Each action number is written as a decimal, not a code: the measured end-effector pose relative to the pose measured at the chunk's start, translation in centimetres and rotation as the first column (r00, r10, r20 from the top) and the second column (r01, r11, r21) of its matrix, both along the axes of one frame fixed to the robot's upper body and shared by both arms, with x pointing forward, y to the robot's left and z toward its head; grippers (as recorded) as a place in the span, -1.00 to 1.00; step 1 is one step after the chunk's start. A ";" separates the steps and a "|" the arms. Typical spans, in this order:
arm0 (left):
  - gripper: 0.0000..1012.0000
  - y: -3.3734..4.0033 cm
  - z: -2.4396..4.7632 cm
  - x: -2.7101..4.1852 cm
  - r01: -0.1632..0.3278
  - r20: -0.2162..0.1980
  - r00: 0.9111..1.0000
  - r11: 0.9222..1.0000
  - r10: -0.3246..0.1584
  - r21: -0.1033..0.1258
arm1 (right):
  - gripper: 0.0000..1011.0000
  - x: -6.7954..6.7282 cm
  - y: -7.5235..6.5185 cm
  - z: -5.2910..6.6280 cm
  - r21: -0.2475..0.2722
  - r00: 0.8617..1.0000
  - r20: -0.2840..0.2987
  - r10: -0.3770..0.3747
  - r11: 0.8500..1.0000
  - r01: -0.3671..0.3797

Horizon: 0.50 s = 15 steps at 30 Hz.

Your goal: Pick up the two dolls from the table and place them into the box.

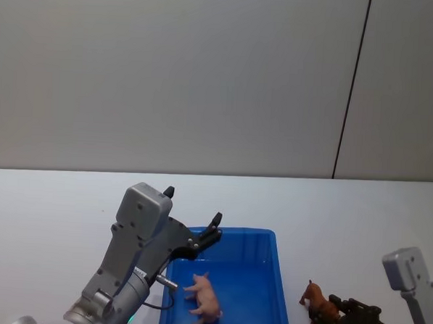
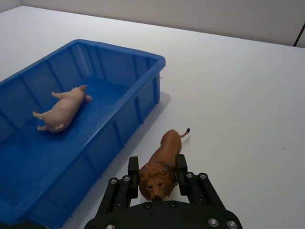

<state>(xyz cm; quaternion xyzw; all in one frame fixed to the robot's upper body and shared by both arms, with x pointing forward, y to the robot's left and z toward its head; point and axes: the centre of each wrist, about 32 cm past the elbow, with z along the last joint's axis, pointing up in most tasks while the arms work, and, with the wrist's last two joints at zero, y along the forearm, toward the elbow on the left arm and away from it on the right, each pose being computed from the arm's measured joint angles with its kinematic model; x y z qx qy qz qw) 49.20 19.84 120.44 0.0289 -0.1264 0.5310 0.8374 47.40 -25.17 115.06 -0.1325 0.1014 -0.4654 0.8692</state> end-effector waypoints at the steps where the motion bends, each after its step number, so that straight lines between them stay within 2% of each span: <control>1: 0.98 0.00 0.00 0.00 0.000 0.000 1.000 1.000 0.000 0.000 | -0.11 0.0 0.0 0.0 0.000 1.000 0.000 0.000 1.000 0.000; 6: 0.98 0.00 0.00 0.00 0.000 0.000 1.000 1.000 0.000 0.000 | -0.16 0.0 0.1 0.1 0.002 1.000 0.015 0.001 1.000 -0.001; 15: 0.98 0.00 0.00 0.00 0.000 0.000 1.000 1.000 0.000 0.000 | -0.16 0.0 0.4 1.2 0.006 0.995 0.102 0.005 1.000 -0.006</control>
